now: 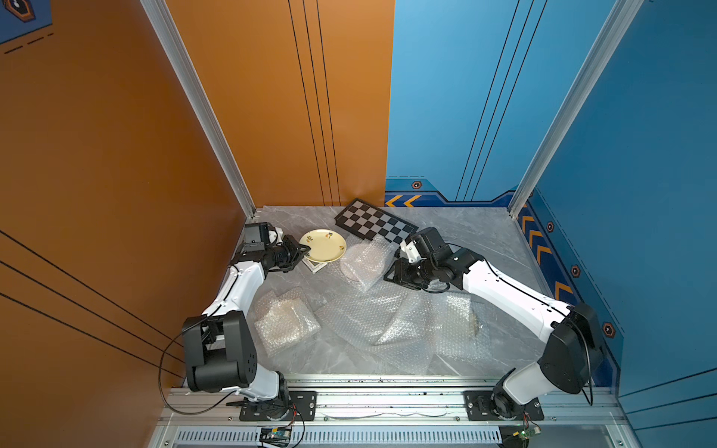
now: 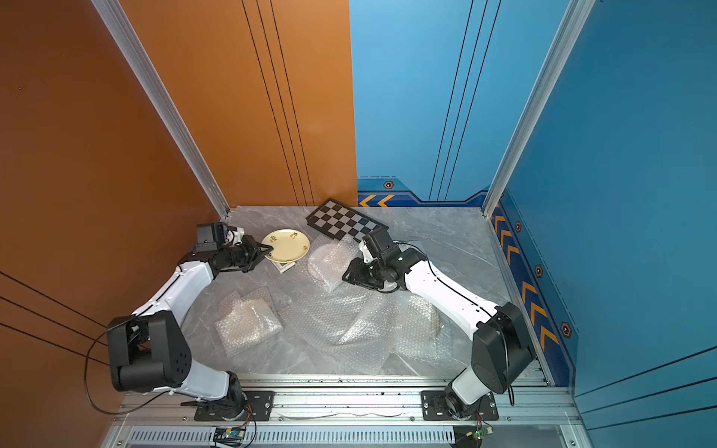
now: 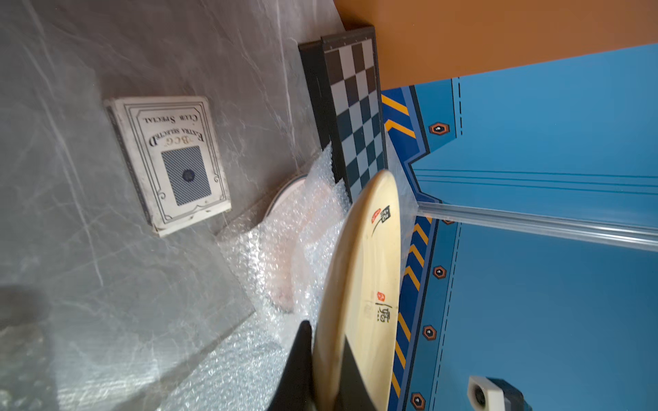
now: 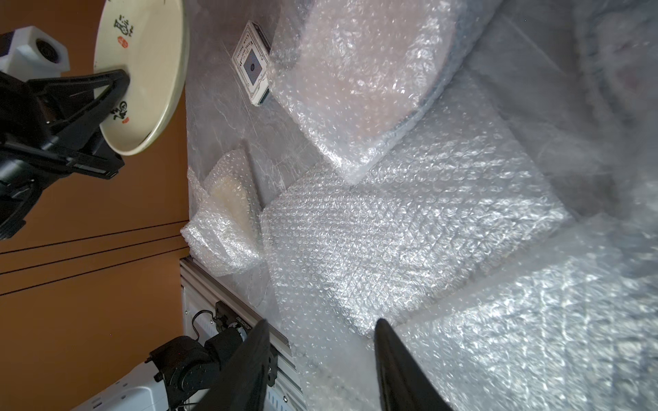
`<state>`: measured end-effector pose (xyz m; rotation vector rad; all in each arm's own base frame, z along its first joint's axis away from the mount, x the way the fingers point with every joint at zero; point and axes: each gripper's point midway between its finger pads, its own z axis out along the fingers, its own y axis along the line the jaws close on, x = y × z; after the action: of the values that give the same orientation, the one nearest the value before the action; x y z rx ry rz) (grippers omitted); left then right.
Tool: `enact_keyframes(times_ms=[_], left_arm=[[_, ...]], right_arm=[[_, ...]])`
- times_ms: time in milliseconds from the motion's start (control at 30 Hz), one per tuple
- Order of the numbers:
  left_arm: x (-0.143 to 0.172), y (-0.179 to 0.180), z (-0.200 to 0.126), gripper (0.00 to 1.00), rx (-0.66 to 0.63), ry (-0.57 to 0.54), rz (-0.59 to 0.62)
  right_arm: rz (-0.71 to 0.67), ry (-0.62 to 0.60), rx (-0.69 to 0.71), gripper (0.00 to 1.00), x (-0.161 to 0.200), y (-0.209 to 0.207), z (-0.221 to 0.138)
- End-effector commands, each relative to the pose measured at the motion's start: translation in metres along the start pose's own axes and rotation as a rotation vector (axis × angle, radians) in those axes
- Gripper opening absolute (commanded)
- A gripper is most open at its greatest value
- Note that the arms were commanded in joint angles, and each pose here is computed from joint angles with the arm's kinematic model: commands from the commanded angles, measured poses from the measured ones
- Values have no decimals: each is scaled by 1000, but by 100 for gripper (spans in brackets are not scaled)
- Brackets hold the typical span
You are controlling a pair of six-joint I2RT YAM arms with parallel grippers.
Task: Unpack dinner plates from bubble wrap
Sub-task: Place the plate at the corner of the board.
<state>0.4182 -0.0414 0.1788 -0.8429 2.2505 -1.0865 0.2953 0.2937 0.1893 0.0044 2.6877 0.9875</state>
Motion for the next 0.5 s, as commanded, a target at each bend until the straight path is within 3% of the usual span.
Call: enact_keyframes(times_ms=[0, 467], left_arm=[[-36, -14, 2, 6, 34, -123, 11], [-94, 23, 37, 6, 37, -202, -98]], right_arm=[[33, -4, 53, 50, 4, -12, -10], [51, 35, 80, 50, 3, -17, -4]])
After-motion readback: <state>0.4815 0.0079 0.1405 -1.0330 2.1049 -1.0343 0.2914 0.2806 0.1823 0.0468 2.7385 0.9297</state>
